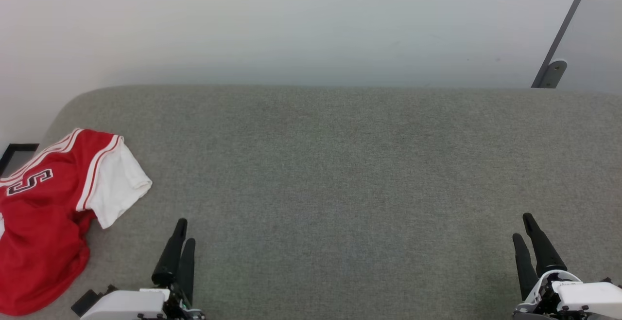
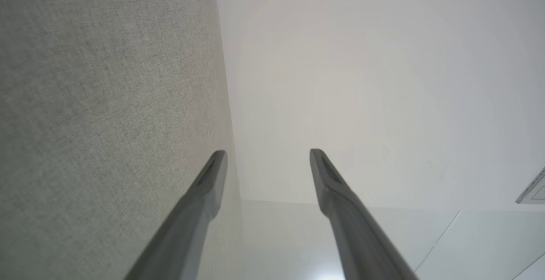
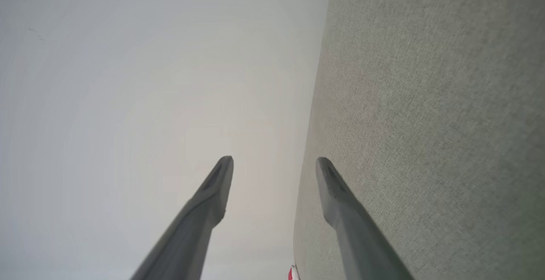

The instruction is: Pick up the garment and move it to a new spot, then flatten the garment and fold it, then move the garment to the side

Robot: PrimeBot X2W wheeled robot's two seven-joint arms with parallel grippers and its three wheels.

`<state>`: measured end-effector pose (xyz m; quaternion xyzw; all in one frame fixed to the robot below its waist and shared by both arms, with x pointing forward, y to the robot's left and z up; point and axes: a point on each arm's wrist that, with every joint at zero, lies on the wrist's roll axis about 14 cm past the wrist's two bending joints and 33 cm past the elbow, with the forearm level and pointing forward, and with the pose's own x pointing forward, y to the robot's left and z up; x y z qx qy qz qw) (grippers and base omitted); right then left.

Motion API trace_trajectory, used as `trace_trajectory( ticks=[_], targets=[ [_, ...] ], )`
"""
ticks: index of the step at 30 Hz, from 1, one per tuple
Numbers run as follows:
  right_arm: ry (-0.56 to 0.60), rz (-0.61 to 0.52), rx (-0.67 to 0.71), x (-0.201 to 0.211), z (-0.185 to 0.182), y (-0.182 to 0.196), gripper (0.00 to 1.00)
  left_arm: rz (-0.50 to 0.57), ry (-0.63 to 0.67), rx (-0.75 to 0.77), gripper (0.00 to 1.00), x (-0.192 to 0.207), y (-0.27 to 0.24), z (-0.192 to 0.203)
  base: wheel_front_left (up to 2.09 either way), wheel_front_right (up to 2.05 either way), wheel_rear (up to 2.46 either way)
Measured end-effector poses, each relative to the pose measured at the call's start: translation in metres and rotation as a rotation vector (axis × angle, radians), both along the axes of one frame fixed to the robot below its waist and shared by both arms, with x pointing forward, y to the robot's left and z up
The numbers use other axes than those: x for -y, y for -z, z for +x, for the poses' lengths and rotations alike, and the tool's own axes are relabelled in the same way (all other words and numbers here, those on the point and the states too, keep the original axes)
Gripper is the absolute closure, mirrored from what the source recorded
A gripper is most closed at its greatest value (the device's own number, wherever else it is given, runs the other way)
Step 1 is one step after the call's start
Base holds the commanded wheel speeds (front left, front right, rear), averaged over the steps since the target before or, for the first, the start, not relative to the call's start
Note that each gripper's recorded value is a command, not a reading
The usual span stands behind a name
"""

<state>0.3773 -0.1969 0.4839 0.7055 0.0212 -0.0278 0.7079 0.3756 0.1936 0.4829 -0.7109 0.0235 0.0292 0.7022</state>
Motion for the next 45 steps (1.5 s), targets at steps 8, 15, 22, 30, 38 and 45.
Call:
trace_trajectory(
  ticks=[8, 15, 22, 30, 38, 45],
  targets=[
    [0.003, -0.024, 0.022, -0.003, 0.002, -0.007, 0.0, 0.044, -0.006, 0.023, 0.0, 0.001, -0.009, 0.002, 0.0, 0.0, 0.0],
    [0.001, -0.107, 0.037, -0.002, 0.003, -0.013, 0.0, 0.111, -0.011, 0.034, 0.0, -0.001, -0.015, 0.002, 0.0, 0.0, 0.0],
    [-0.011, -0.229, 0.041, 0.0, 0.003, -0.015, 0.0, 0.245, -0.006, 0.023, 0.0, -0.005, -0.015, 0.001, 0.0, 0.0, 0.0],
    [-0.028, -0.439, 0.033, 0.006, 0.004, -0.013, 0.0, 0.428, 0.005, 0.013, 0.0, -0.007, -0.016, 0.002, 0.0, 0.0, 0.0],
    [-0.04, -0.633, 0.021, 0.009, 0.003, -0.009, 0.0, 0.622, 0.005, 0.013, 0.0, -0.011, -0.018, 0.001, 0.0, 0.0, 0.0],
    [-0.058, -0.77, 0.021, 0.009, 0.002, -0.008, 0.0, 0.796, 0.011, 0.031, 0.0, -0.012, -0.021, 0.001, 0.0, 0.0, 0.0]
  ],
)
